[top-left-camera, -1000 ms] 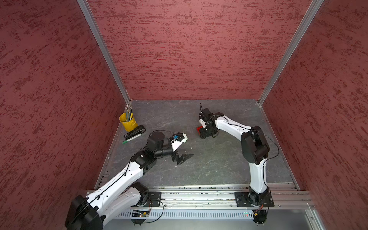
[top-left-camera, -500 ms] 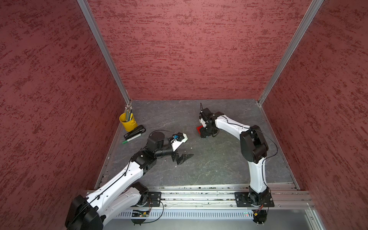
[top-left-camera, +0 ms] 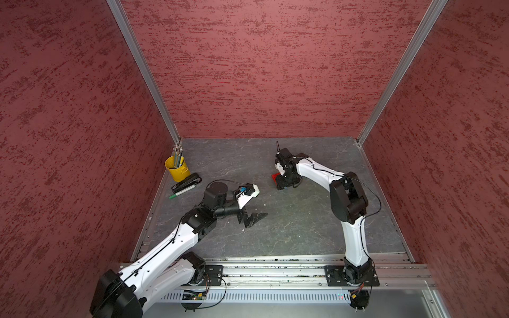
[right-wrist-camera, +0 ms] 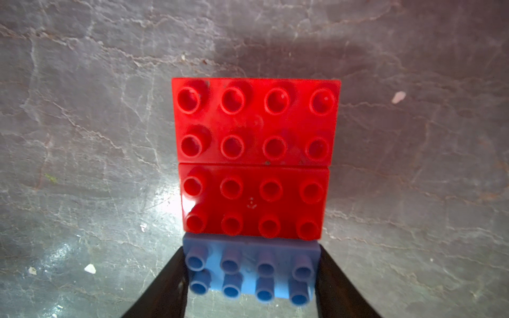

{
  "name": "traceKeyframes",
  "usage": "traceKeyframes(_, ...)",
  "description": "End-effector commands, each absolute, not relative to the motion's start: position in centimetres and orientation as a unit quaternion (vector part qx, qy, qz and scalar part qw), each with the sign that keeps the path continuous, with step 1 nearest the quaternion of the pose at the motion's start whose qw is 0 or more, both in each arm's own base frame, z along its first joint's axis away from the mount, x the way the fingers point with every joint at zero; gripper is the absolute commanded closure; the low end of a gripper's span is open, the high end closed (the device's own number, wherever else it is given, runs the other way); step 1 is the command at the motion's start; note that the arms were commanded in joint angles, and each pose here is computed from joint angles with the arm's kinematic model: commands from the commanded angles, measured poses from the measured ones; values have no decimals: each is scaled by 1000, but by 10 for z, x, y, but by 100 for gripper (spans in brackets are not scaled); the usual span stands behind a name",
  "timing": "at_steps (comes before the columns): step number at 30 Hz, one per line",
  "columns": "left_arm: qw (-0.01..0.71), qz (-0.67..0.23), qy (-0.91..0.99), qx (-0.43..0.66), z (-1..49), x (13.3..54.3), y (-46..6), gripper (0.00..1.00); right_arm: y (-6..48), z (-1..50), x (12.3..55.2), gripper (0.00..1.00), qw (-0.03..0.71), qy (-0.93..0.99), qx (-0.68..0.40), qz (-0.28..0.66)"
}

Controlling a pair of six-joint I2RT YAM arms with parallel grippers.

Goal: Assemble a rectangle with lego
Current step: Assemble the lego brick with the lego brick.

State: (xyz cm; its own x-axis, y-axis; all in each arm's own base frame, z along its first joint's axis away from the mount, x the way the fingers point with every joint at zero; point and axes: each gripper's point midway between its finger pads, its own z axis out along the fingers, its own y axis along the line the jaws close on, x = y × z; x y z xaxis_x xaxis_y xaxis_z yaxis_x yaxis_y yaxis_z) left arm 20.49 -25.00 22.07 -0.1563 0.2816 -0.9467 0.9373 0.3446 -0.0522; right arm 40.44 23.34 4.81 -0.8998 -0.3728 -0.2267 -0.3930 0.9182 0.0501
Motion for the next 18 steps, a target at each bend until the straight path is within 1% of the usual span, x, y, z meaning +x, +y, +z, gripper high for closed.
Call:
traceKeyframes(1, 469, -355, 672, 450, 224, 204, -249, 0, 228, 26, 400, 47, 74, 977, -196, 48)
traceKeyframes(15, 470, -354, 672, 450, 226, 203, -249, 0, 227, 11, 394, 47, 55, 979, -192, 50)
traceKeyframes(18, 469, -353, 674, 449, 226, 203, -248, 0, 227, 15, 396, 44, 62, 979, -187, 49)
